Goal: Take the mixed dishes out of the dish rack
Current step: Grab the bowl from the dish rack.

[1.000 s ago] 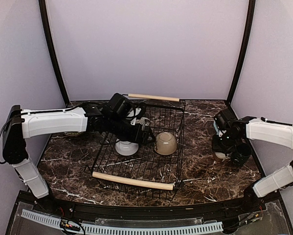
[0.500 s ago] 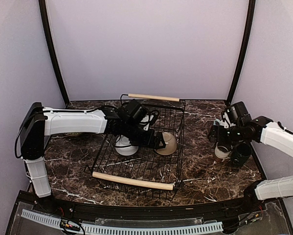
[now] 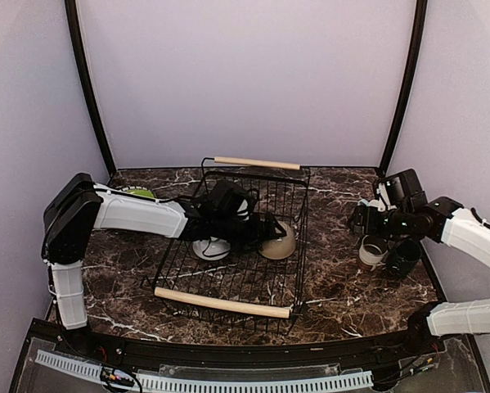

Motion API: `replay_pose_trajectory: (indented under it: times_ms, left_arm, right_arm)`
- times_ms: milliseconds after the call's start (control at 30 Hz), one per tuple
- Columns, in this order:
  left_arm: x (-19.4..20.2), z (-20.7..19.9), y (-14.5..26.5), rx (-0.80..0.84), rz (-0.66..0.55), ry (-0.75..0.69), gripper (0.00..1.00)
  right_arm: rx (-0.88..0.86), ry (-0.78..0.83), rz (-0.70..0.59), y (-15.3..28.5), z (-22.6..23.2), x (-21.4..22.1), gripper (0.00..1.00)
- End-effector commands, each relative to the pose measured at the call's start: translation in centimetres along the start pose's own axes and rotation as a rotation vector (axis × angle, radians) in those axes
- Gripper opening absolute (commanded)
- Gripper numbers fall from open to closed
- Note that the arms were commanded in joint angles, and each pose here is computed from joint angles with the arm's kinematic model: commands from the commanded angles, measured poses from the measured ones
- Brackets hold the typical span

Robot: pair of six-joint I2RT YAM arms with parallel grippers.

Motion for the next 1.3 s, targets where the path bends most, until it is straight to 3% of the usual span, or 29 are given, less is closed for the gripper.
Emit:
replay_pose_trajectory:
  times_ms: [0,267,500,700,1267]
  left_arm:
    - [-0.3,0.4,-0.4,0.021,-0.032,0.144,0.99]
    - [1.4,3.1,-1.0,-0.072,-0.030,0.322,0.99]
    - [1.8,2.6,-2.4,-0.036,-0.003,0.392,0.99]
    - [1.8,2.3,-2.5,-0.051,-0.018,0.359,0.99]
    - [-1.8,3.3,-1.6,-0.122,-0.210,0.159,0.99]
  right_arm:
    - [-0.026,-0.012,-0.029,0.6,0.0,-0.1,0.90]
    - [-0.037,-0.019,-0.046,0.7,0.0,-0.1,0.90]
    - [-0.042,-0.032,-0.026,0.3,-0.2,0.5,0.90]
    - [-0.050,-0.038,-0.031,0.6,-0.4,0.7,0.90]
    - [-0.084,-0.049,-0.036,1.1,-0.3,1.1,0.90]
Point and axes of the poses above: each gripper's point midway between its finger pads, its own y axis back along the fingers, its own z axis along the line the jaws close on, x = y × z, the point moved 3 cm from there along y, back along the fingers, and after that the axes turned 11 degrees about -y, right-handed, at the moved point
